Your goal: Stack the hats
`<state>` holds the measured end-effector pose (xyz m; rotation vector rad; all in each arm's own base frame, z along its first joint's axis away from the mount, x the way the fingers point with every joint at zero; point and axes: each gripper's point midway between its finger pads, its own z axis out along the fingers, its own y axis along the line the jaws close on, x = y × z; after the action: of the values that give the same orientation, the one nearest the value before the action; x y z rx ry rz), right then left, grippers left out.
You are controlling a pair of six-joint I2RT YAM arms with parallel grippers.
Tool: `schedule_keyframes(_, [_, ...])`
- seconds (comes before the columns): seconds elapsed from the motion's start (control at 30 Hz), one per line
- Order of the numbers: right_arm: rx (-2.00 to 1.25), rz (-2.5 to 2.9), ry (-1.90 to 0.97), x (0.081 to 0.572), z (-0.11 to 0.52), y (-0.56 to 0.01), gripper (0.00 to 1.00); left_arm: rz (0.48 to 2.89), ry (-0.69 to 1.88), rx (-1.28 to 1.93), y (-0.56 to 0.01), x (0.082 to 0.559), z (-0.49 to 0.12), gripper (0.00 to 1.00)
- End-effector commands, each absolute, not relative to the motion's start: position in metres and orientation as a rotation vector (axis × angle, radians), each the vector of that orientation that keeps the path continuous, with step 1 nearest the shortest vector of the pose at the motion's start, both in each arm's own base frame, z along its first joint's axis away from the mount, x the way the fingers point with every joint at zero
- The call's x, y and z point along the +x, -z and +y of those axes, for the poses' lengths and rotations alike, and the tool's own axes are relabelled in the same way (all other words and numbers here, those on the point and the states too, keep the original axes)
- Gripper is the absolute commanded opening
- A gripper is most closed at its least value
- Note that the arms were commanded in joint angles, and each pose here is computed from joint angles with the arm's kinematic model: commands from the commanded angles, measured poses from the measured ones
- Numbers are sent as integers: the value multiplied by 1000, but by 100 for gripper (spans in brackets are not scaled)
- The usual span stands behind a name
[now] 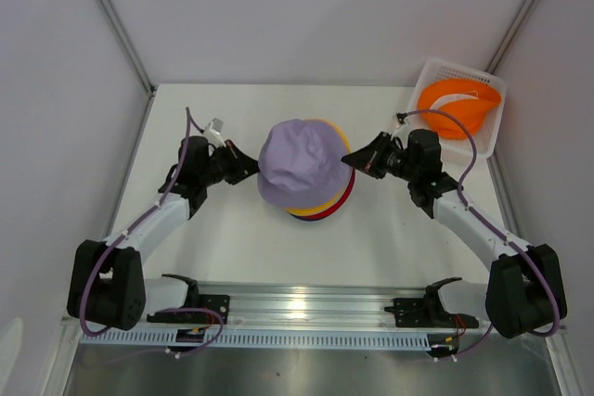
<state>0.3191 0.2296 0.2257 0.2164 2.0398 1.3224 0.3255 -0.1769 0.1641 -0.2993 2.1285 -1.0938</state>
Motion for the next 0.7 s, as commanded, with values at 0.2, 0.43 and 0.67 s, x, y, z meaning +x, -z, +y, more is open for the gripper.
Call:
schedule_keyframes(0.2, [313, 2202, -1093, 332, 207, -154, 0, 2212, 1033, -307, -126, 330, -180, 1])
schedule_keyframes(0.43, [338, 2276, -998, 336, 194, -133, 0, 2327, 1044, -303, -85, 327, -197, 1])
schedule_keyframes(0.67, [353, 2344, -944, 331, 185, -119, 0, 2394, 1028, -290, -59, 326, -204, 1])
